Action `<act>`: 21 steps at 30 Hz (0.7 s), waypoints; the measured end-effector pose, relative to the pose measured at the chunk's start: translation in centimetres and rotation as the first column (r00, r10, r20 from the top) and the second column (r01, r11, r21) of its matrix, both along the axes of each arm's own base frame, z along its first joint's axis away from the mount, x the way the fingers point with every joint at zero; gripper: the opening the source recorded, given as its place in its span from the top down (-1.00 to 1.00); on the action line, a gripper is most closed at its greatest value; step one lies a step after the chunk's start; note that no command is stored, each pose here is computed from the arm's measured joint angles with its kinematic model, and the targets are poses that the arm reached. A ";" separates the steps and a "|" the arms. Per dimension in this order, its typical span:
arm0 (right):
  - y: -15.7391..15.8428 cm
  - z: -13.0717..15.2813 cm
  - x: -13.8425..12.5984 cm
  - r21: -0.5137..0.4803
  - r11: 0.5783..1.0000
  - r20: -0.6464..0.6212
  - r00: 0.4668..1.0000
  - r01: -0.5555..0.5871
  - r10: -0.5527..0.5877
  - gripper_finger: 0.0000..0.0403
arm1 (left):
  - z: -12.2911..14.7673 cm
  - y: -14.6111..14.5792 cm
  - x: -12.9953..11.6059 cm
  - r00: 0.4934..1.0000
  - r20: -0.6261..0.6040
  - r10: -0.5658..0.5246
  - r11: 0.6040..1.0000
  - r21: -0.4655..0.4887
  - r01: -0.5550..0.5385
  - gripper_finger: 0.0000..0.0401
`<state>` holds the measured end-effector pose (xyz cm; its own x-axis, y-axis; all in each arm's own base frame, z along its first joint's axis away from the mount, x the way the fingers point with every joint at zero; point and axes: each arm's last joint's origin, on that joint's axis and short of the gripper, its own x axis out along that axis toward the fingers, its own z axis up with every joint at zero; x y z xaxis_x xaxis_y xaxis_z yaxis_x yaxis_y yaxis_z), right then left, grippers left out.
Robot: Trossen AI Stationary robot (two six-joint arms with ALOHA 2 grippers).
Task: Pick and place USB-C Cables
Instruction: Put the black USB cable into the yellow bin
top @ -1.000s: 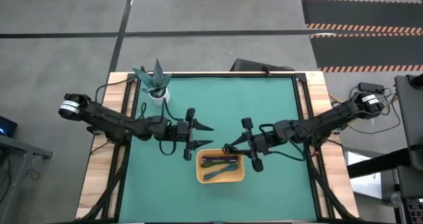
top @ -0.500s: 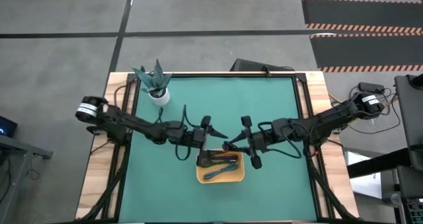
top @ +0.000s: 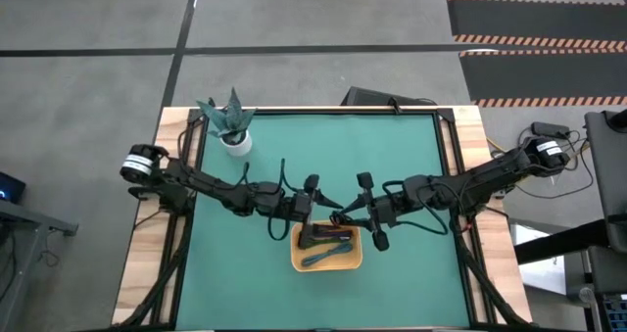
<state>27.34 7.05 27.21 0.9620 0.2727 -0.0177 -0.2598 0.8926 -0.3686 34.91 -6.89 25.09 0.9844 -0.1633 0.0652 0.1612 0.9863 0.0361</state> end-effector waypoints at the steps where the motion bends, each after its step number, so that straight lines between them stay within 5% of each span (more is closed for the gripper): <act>1: 0.0 0.0 0.0 0.000 1.000 0.000 1.000 0.000 0.000 0.53 | 0.0 0.0 0.0 1.000 -0.001 0.000 1.000 0.000 0.000 -0.06; 13: 0.0 -0.1 0.0 0.016 1.000 -0.013 1.000 0.002 -0.002 0.53 | -0.1 0.0 0.0 1.000 -0.007 0.000 1.000 -0.003 0.000 0.59; 21: 0.0 -0.1 0.0 0.043 0.999 -0.022 1.000 0.002 -0.001 0.44 | -0.1 0.0 0.0 1.000 -0.010 0.000 1.000 -0.004 0.000 0.60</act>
<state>27.34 7.05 27.13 0.9619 0.2722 -0.0267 -0.2659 0.9077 -0.3245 34.89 -6.87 24.94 0.9851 -0.1626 0.0562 0.1611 0.9865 0.0303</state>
